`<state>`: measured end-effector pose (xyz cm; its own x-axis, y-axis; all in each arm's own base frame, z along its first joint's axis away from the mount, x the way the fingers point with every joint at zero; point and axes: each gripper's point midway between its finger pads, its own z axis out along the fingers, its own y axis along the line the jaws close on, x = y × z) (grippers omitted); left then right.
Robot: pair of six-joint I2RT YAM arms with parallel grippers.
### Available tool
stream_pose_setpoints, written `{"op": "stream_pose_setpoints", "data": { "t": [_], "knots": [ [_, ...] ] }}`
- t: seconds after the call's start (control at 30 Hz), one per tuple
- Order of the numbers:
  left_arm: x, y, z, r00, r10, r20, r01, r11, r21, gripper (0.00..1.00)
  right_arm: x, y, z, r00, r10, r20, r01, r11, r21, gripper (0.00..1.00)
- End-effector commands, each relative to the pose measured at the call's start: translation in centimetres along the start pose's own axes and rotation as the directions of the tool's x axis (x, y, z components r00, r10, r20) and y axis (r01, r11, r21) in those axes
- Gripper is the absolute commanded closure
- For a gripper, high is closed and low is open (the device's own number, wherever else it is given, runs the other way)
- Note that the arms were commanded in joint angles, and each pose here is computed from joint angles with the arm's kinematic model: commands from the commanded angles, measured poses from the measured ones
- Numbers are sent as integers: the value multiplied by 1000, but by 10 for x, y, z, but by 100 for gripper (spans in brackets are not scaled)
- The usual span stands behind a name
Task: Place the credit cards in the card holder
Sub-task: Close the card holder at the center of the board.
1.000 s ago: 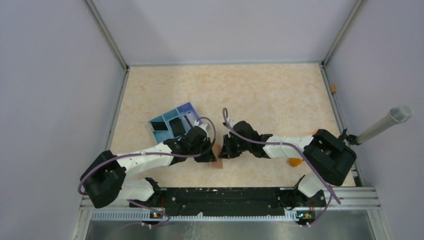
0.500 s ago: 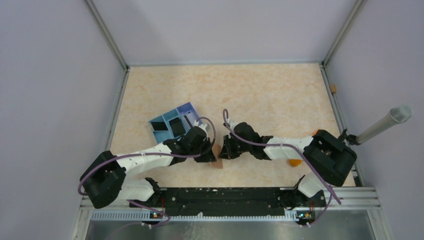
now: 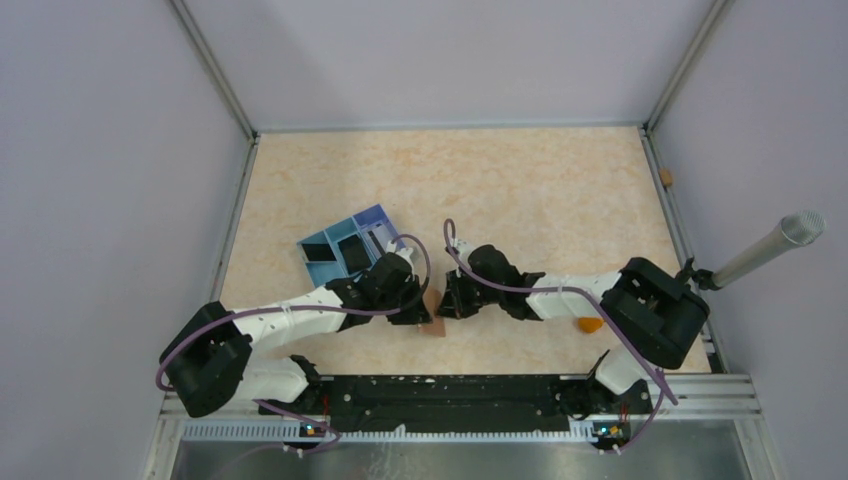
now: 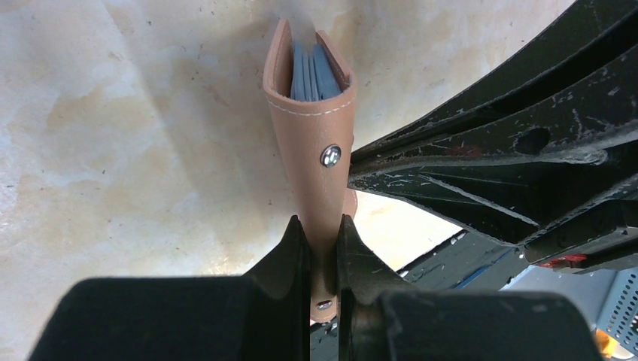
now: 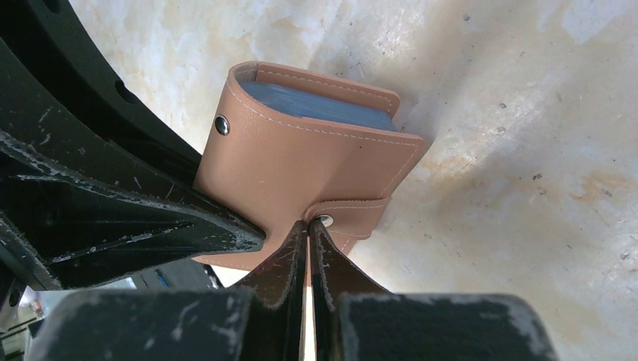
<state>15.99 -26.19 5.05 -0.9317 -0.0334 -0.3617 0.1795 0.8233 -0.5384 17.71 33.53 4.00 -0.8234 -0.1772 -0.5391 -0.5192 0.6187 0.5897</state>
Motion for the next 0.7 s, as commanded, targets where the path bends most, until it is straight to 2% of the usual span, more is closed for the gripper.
{"op": "stream_pose_setpoints", "data": {
  "t": [0.0,0.17,0.23,0.27,0.37,0.4,0.47,0.6,0.67],
  "knots": [
    [22,1,3,996,49,-79,-47,998,29,100,6,-28,13,999,-39,13,38,996,83,100],
    [21,14,9,997,27,-73,-29,999,-24,100,1,-23,2,999,-46,8,45,994,102,100],
    [20,16,10,997,22,-72,-25,999,-36,94,1,-24,-6,999,-43,-7,44,990,132,98],
    [18,17,10,998,22,-64,-25,999,-43,89,-3,-23,-10,999,-46,1,45,989,141,91],
    [7,16,4,999,34,-13,-35,998,-48,61,-7,-21,-26,999,-51,11,48,984,172,65],
    [2,15,1,999,41,10,-41,998,-48,45,-10,-20,-32,998,-53,22,48,983,179,58],
    [-6,13,-8,997,64,47,-61,997,-55,30,-16,-18,-44,998,-55,42,46,981,187,46],
    [-28,9,-32,985,106,139,-97,993,-65,6,-33,-26,-68,996,-26,90,7,978,209,31],
    [-42,11,-46,973,113,202,-99,992,-78,1,-42,-38,-81,993,-2,117,-26,972,233,24]
  ]
}}
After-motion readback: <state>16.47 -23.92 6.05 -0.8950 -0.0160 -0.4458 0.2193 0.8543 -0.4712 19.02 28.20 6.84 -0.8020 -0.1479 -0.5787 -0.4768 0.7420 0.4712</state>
